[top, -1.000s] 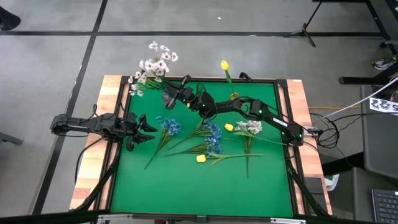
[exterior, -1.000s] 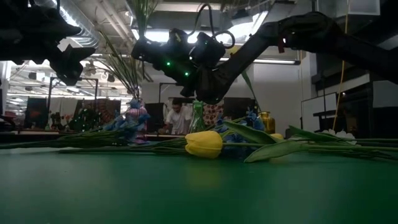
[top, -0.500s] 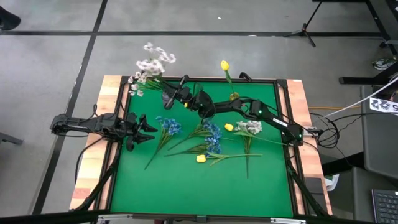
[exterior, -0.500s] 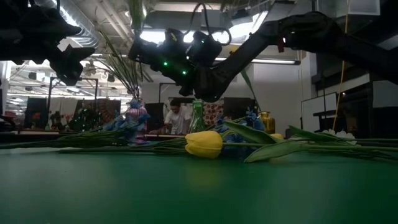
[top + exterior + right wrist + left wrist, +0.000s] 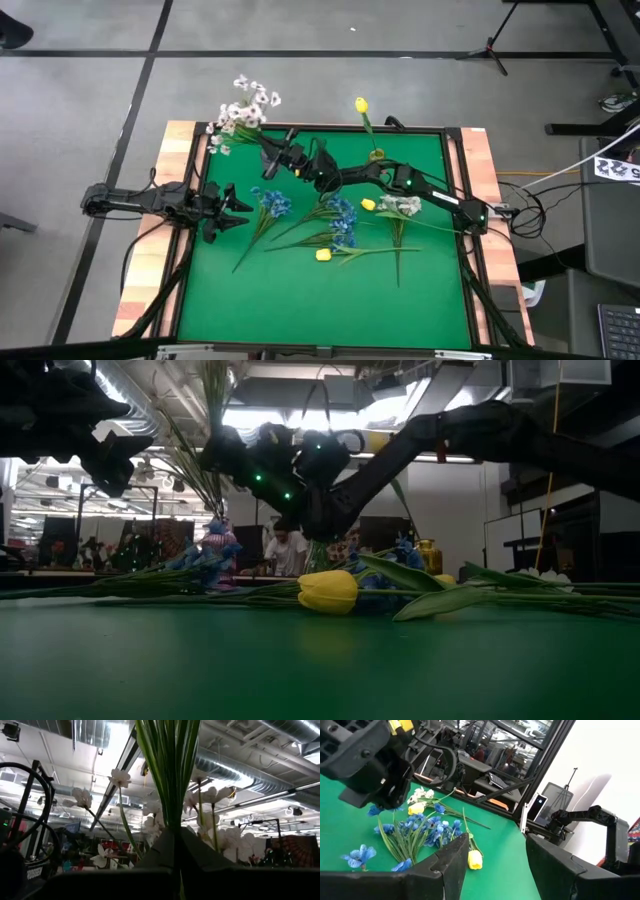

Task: Sort flowers into vase by color
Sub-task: Put the left white flower into the violet vase

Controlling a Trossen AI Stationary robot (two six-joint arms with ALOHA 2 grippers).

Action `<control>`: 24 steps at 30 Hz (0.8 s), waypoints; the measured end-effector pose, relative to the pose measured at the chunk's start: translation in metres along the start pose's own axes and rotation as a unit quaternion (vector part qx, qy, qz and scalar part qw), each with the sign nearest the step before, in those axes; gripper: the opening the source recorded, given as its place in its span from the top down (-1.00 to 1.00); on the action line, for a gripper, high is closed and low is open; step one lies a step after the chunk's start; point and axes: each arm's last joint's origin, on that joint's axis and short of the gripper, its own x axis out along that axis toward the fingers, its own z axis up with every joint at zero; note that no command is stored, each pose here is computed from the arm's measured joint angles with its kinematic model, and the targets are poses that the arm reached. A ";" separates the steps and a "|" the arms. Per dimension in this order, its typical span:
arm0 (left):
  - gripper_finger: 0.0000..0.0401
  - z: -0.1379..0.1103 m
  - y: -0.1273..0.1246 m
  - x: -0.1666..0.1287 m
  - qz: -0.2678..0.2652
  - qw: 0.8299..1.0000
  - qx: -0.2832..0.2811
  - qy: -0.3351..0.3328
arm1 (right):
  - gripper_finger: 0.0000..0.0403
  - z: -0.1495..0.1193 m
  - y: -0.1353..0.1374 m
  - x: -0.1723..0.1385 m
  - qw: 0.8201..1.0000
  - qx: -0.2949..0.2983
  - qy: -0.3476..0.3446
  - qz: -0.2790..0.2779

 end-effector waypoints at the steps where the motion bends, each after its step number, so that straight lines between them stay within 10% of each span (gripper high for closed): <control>1: 0.03 0.000 0.000 0.000 0.000 1.000 0.000 0.000 | 0.96 -0.001 -0.001 0.000 1.000 0.001 -0.001 -0.001; 24: 0.03 0.000 0.000 0.000 0.000 1.000 0.010 0.000 | 0.95 -0.007 -0.011 0.002 1.000 -0.003 0.016 -0.003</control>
